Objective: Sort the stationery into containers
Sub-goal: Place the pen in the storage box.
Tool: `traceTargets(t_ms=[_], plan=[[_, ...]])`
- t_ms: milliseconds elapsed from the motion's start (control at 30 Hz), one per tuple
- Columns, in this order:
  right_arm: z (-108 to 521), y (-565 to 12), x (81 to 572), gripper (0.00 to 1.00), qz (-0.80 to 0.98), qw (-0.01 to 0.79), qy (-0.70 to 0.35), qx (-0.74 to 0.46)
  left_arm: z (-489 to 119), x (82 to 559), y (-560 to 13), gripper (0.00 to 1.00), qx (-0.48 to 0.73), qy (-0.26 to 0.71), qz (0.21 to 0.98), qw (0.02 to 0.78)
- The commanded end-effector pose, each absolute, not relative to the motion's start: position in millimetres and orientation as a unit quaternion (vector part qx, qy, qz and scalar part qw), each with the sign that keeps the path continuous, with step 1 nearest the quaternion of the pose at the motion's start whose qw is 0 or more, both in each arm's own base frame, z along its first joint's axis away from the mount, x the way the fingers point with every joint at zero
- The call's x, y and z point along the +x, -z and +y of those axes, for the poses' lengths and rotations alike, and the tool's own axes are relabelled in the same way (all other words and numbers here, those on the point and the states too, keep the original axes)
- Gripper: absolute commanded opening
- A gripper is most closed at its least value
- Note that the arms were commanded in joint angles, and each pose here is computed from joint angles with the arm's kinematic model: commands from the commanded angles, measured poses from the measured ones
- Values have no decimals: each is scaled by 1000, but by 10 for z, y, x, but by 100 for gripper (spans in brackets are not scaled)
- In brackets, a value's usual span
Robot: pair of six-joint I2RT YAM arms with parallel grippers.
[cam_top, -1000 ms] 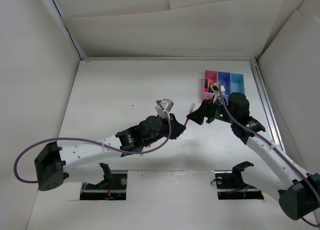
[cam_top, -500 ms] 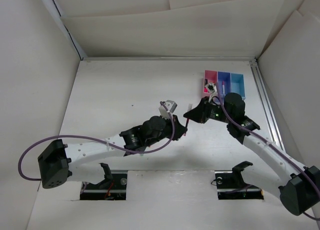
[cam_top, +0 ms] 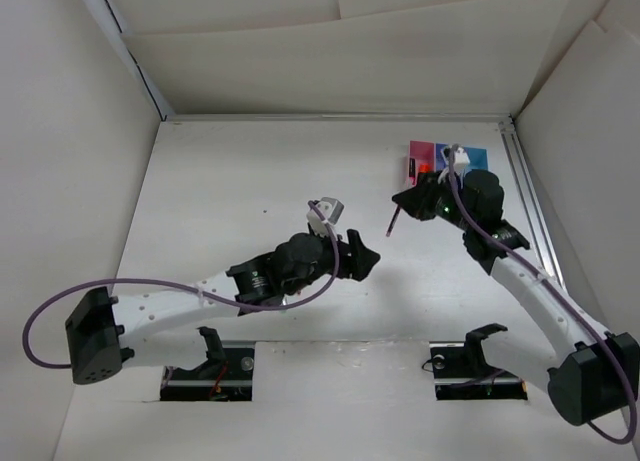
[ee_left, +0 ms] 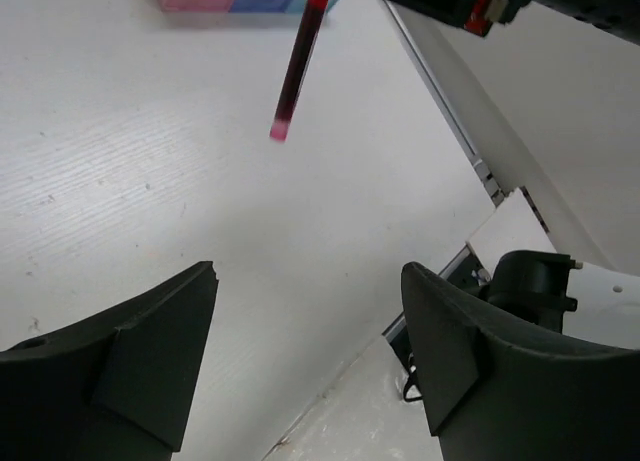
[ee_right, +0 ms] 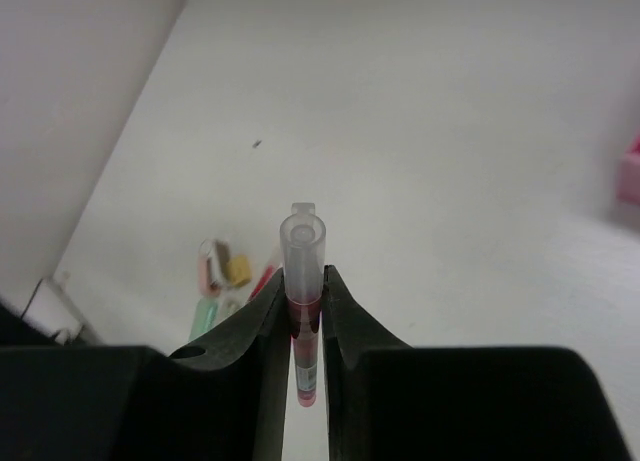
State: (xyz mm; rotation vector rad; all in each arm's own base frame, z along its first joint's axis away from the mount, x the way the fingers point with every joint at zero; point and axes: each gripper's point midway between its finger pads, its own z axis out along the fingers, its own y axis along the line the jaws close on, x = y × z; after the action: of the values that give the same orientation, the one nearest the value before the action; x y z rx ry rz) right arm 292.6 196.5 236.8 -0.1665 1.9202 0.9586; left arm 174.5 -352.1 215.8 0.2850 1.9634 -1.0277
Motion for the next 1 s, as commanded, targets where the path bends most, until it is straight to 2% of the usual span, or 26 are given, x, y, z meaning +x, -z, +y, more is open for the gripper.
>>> traceTargets(t_ms=[0,133,233,267,333,500,633,900,967], plan=[[1500,-2680,3404,0,779,560,-280,-12,-3296,1835,-2536,70,81,406,770,485],[755,-2812,3946,0,779,608,-118,94,-2936,1893,-2150,67,45,330,811,481],[335,-2562,4282,0,797,584,-40,147,-2638,1885,-1737,64,12,264,847,462],[289,-2662,4394,0,792,590,-38,153,-2551,1860,-1570,64,8,244,858,452],[179,-2468,4598,0,803,572,-20,165,-2386,1814,-1341,62,-2,209,875,436],[-24,-2323,4978,0,811,554,6,187,-2168,1712,-1049,57,-41,188,892,410],[-85,-2024,5106,0,829,527,25,184,-2067,1702,-954,55,-58,175,896,405],[-181,-1790,5222,0,841,505,50,188,-1947,1660,-810,55,-63,149,905,394],[-180,-1737,5232,4,845,498,51,187,-1951,1660,-812,55,-68,151,904,394]])
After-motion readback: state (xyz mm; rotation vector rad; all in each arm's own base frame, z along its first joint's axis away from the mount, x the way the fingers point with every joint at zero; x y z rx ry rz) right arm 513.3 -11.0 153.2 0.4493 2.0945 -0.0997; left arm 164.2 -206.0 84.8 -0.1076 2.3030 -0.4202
